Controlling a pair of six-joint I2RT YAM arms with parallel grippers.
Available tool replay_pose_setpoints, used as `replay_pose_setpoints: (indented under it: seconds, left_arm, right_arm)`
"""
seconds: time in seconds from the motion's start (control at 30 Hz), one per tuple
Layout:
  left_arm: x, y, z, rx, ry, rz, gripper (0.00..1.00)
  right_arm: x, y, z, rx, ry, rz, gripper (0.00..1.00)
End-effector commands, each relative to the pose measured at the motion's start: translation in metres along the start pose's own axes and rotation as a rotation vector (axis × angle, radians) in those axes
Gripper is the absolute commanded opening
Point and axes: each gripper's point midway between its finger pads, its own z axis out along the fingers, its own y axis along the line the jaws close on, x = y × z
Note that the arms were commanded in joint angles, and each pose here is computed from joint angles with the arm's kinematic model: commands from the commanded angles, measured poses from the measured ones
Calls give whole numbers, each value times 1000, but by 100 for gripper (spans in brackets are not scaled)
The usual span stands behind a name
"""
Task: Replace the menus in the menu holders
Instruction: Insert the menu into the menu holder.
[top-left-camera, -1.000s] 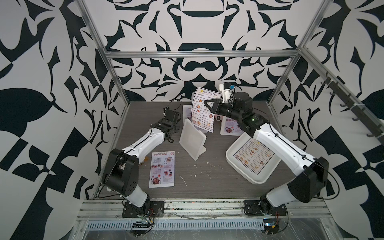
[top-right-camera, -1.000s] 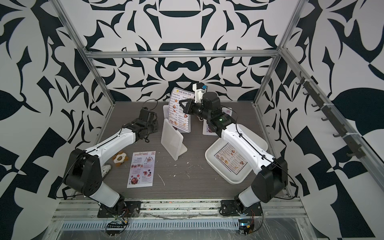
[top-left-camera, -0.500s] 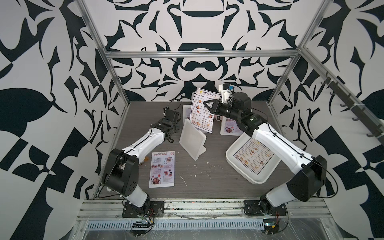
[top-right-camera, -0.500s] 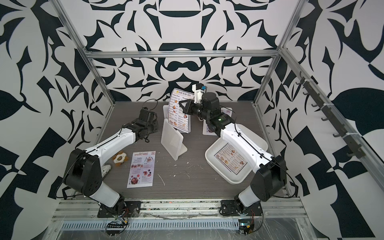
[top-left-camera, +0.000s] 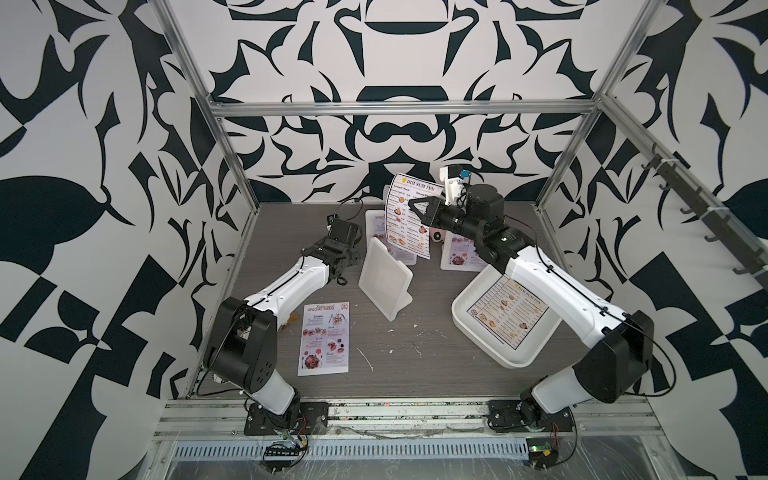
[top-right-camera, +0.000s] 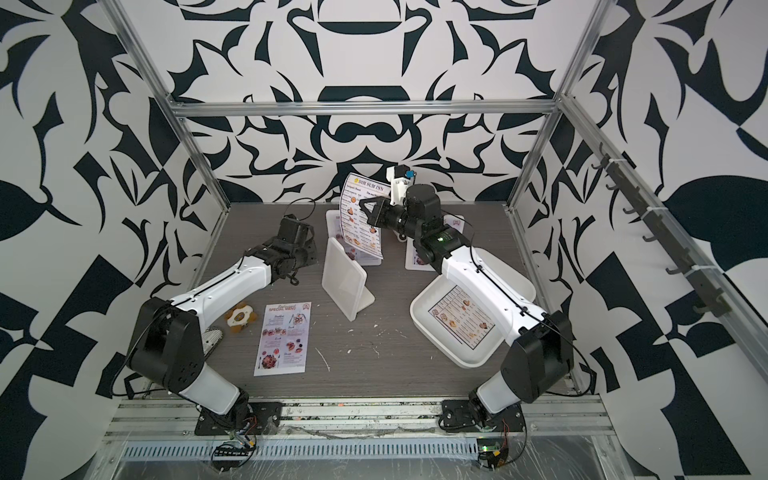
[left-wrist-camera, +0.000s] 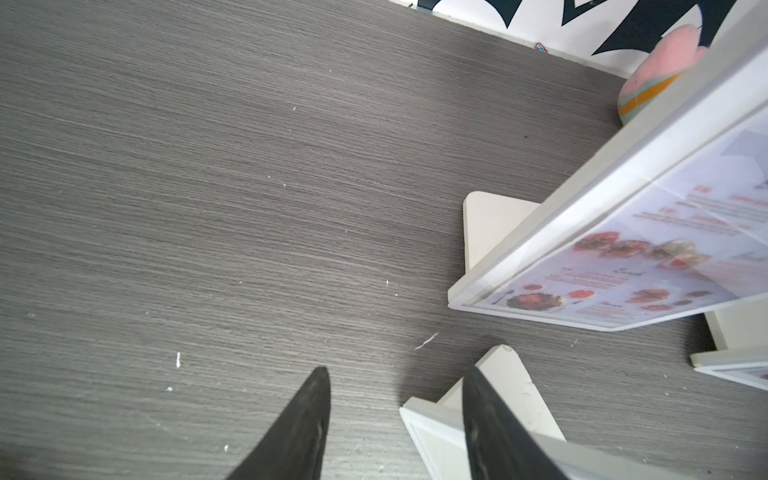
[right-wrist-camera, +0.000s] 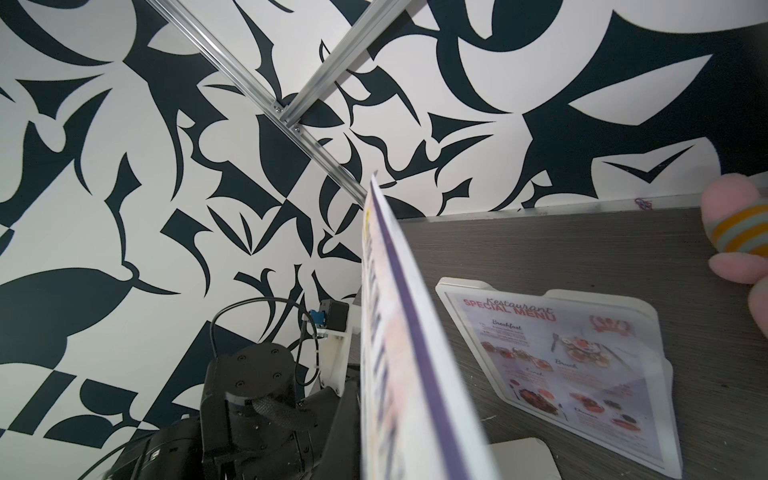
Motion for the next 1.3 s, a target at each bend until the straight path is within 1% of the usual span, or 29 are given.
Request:
replay_pose_setpoints:
  seconds: [0.0,0.3,0.63,1.07,1.27]
  left_arm:
    - [7,6,2,-12,14,-9,54]
    - [8,5,3,-8,20,-12,53]
    - [9,6,3,-8,20,-18,53]
    - [10,5,3,-3,23,-19,53]
    - [9,6,2,-2,19,-21,53]
  right_arm:
    - [-14,16,-7,-56,-44,-25,0]
    - [-18,24,-11,-83,-57,-33,0]
    - [-12,17,-8,-66,-41,-23,0]
    - [-21,28,-14,-96,-67,-27,0]
    - [-18,25,-13,-88,-58,-23,0]
